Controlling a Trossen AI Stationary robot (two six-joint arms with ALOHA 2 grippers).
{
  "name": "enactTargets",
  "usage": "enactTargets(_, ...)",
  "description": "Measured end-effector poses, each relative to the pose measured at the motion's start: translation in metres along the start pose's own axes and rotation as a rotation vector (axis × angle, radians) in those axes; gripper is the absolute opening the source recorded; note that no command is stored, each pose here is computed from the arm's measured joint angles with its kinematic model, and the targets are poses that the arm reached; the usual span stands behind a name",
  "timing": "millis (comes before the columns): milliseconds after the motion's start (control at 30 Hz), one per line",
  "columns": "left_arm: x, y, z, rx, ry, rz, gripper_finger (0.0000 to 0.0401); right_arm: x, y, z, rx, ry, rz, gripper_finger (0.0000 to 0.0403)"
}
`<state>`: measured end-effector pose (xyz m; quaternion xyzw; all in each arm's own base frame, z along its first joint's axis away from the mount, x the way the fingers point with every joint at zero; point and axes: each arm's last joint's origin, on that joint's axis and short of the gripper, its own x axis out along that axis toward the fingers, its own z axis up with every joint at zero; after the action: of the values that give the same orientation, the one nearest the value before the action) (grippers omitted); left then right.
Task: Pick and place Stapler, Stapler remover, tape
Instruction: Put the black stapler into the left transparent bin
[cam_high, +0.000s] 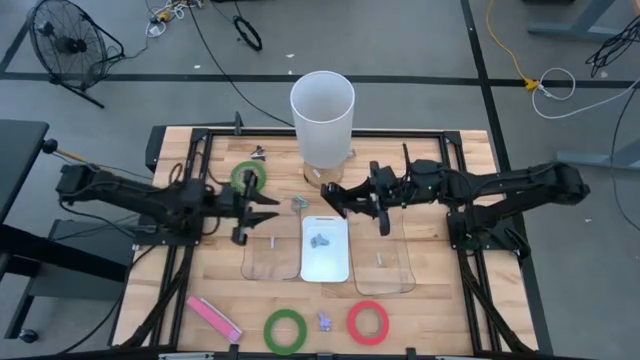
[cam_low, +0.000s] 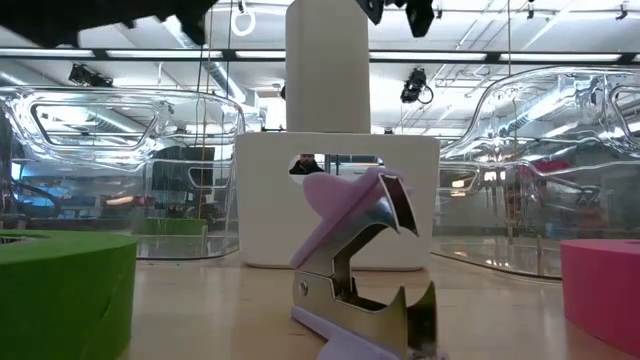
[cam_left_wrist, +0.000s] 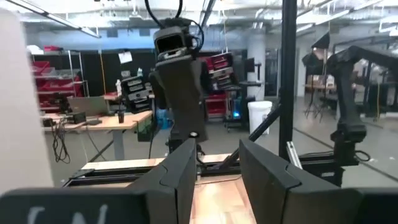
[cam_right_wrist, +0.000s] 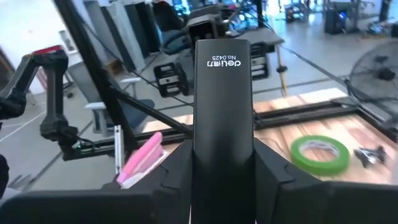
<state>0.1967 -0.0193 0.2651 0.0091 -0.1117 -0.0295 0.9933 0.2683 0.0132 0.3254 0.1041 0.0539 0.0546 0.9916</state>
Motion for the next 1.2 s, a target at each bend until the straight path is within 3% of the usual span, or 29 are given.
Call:
enactTargets(367, 0.081, -0.004, 0.010, 0.014, 0.041, -0.034, 0.0131, 0.007, 0.021, -0.004, -0.080, -0.030, 0.049, 0.0102)
enactTargets(567, 0.106, -0.006, 0.007, 0.006, 0.053, -0.078, 0.0173, 0.007, 0.023, -0.005, -0.101, -0.027, 0.051, 0.0102)
enactTargets(833, 0.114, -0.006, 0.007, 0.005, 0.059, -0.040, 0.0227, 0.006, 0.022, -0.004, -0.109, -0.030, 0.020, 0.0102)
enactTargets(1200, 0.114, -0.004, 0.006, 0.041, 0.076, 0.034, 0.0232, 0.004, 0.023, -0.004, -0.120, -0.029, 0.014, 0.0102)
